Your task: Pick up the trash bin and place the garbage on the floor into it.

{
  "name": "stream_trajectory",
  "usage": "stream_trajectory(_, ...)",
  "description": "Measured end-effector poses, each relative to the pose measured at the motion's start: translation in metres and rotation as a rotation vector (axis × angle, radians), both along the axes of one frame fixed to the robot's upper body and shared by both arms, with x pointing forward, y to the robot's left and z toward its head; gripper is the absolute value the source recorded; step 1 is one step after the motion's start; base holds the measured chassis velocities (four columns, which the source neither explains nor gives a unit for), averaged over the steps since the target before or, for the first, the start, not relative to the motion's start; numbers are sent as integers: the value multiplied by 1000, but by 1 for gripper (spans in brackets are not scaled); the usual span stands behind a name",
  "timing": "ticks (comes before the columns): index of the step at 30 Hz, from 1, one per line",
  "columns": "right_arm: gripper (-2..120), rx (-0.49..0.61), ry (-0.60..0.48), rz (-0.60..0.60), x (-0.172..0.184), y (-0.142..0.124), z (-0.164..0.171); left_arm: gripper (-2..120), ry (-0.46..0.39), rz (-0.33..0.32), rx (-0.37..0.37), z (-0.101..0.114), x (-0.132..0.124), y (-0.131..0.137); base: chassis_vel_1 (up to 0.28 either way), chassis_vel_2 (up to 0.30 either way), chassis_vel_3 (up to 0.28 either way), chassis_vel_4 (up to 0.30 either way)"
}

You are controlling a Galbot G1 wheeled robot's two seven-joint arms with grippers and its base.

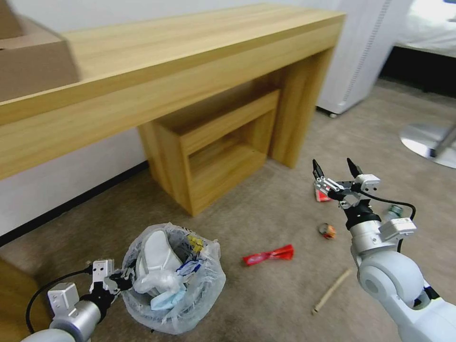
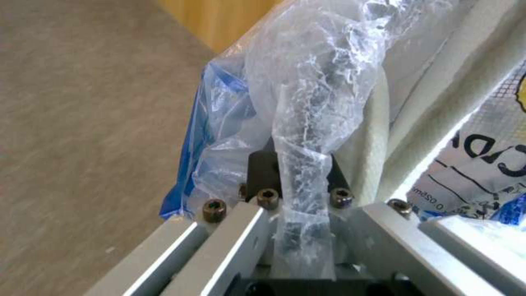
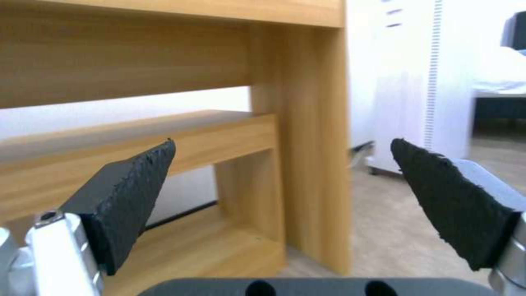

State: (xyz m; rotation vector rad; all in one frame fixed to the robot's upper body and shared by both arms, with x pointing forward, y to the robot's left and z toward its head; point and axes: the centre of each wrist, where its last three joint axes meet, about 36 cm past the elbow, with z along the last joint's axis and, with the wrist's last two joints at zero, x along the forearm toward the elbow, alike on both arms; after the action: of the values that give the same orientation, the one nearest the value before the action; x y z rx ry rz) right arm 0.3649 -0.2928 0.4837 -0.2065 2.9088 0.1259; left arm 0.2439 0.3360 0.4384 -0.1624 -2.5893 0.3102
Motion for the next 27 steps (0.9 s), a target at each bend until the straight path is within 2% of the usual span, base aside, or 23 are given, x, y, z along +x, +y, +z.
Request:
stream_trajectory(13,100,-3,-3,3,4,3,-10,0,-8,22,9,-2,-2,3,-106,-97,-114,-99)
stream_trajectory(27,100,-6,-49,20,8,4,-23,0,-9,79,18,-5,7,16,0,0,0,0)
